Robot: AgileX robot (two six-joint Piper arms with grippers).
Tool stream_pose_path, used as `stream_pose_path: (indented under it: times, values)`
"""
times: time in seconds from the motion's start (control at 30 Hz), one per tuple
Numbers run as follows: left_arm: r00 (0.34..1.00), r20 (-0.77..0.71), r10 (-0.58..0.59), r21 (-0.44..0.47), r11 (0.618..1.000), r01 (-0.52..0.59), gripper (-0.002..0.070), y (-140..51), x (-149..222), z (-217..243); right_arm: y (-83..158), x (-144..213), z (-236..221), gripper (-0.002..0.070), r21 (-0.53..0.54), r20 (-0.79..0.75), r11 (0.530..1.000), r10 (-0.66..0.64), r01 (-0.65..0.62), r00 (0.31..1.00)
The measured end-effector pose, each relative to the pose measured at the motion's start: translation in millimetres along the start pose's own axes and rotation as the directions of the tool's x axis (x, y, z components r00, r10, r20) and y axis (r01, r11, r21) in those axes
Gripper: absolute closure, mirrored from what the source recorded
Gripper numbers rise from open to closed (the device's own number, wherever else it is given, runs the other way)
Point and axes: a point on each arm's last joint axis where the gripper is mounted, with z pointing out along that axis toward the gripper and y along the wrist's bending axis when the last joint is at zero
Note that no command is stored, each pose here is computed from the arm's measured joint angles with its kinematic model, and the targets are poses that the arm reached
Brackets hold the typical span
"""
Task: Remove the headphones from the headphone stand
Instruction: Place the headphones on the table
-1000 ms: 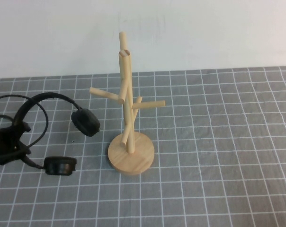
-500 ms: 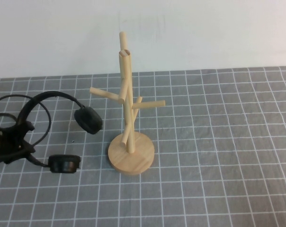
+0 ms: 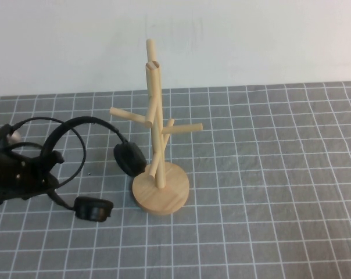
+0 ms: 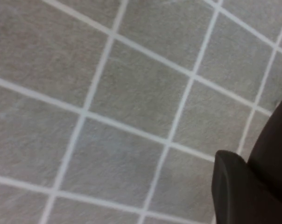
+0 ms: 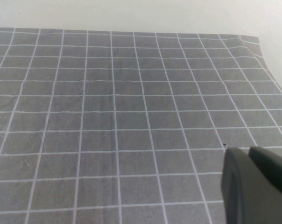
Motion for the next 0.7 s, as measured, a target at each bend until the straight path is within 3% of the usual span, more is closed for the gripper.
stream_pose_path:
  times: [0.37,0.7]
  values:
    - [0.992,-0.12,0.041,-0.175,0.983,-0.062,0.0624,20.1,3.7,-5.9,0.0,0.0,0.0,0.0684,0.0,0.0,1.0,0.0,0.0,1.0]
    - [0.993,-0.091,0.078,-0.368,0.924,-0.106,0.0624,24.9,-24.2,-26.6,0.0,0.0,0.0,0.0685,0.0,0.0,1.0,0.0,0.0,1.0]
